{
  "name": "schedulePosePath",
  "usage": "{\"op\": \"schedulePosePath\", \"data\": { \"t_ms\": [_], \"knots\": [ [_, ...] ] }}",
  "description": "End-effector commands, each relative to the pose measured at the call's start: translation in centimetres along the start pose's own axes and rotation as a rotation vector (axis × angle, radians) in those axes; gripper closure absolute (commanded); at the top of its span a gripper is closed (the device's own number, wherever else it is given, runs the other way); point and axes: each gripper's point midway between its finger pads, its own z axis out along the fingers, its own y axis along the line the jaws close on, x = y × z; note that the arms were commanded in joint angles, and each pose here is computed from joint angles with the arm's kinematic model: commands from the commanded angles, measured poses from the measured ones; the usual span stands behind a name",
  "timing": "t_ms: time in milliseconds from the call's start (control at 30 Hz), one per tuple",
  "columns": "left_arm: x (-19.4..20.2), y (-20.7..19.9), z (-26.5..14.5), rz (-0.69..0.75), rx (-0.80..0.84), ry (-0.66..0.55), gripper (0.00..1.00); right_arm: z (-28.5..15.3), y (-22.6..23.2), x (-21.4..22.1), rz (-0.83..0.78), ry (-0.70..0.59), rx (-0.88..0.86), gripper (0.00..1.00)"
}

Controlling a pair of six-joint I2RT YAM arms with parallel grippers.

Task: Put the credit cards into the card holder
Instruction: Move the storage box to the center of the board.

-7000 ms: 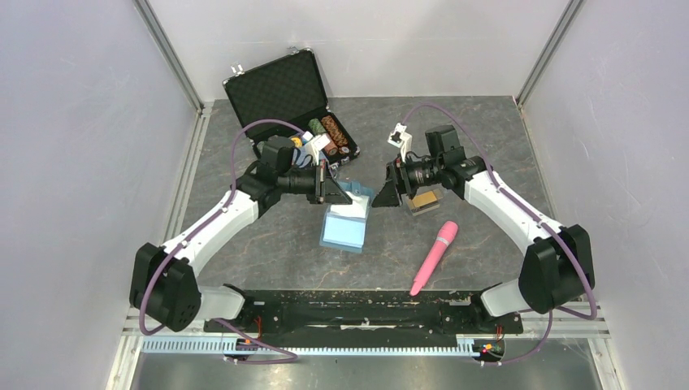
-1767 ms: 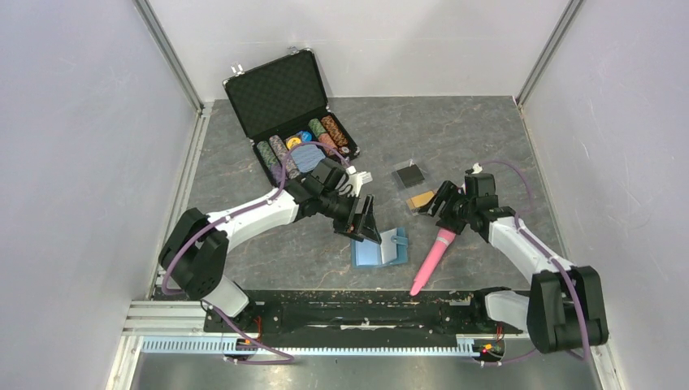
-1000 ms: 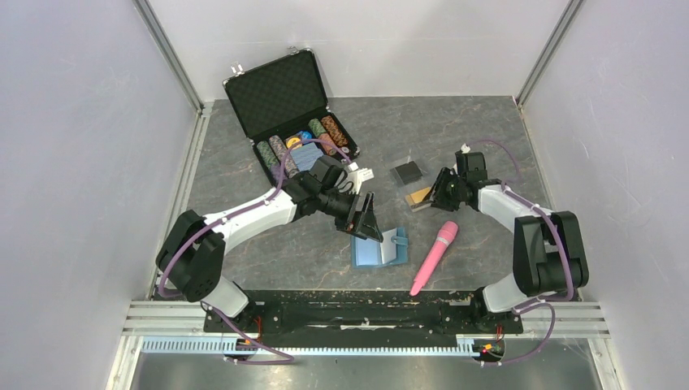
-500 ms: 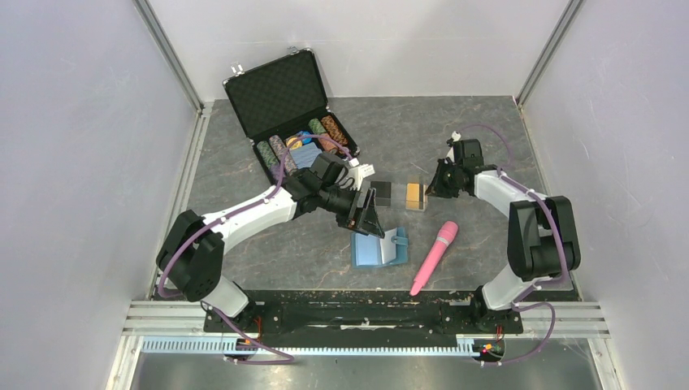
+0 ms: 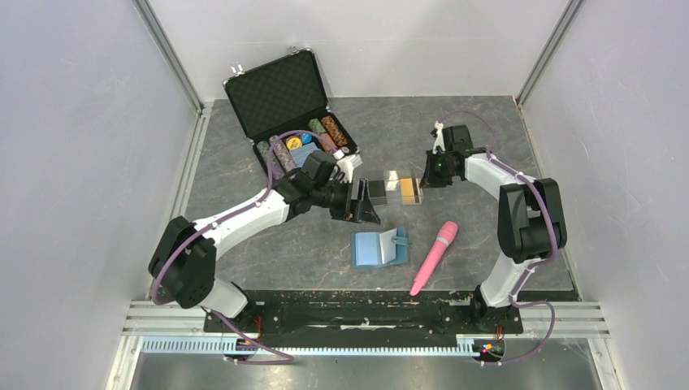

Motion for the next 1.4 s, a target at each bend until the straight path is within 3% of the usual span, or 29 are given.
{"op": "schedulePosePath", "data": {
  "t_ms": [0,400,533,767,933,1067,1367],
  "knots": [
    [-2.3,1.0,-1.3,-0.061,-0.067,-0.139,0.17,0.6,3.3,0.3,-0.11,0.038,-0.067,0.99],
    [-3.0,4.4,-3.2,-0.175,-0.196,-0.185,0.25,2.3,12.1,4.0,-0.14,0.118,-0.247,0.99],
    [-3.1,5.4,-3.1,-0.208,-0.228,-0.17,0.26,2.0,13.9,5.0,-0.12,0.128,-0.307,0.89],
    [-2.6,8.4,-2.4,-0.23,-0.358,-0.086,0.33,1.8,15.2,6.3,-0.06,0.153,-0.397,0.84],
    [-3.3,8.9,-3.2,-0.192,-0.42,-0.076,0.34,3.0,14.7,7.0,-0.072,0.179,-0.362,0.87],
    [-3.4,9.0,-3.8,-0.176,-0.447,-0.075,0.34,3.6,14.8,6.9,-0.056,0.191,-0.344,1.0],
    [-2.4,10.8,-4.0,-0.181,-0.534,-0.027,0.37,3.2,16.0,6.9,-0.021,0.195,-0.358,1.0]
  ]
}}
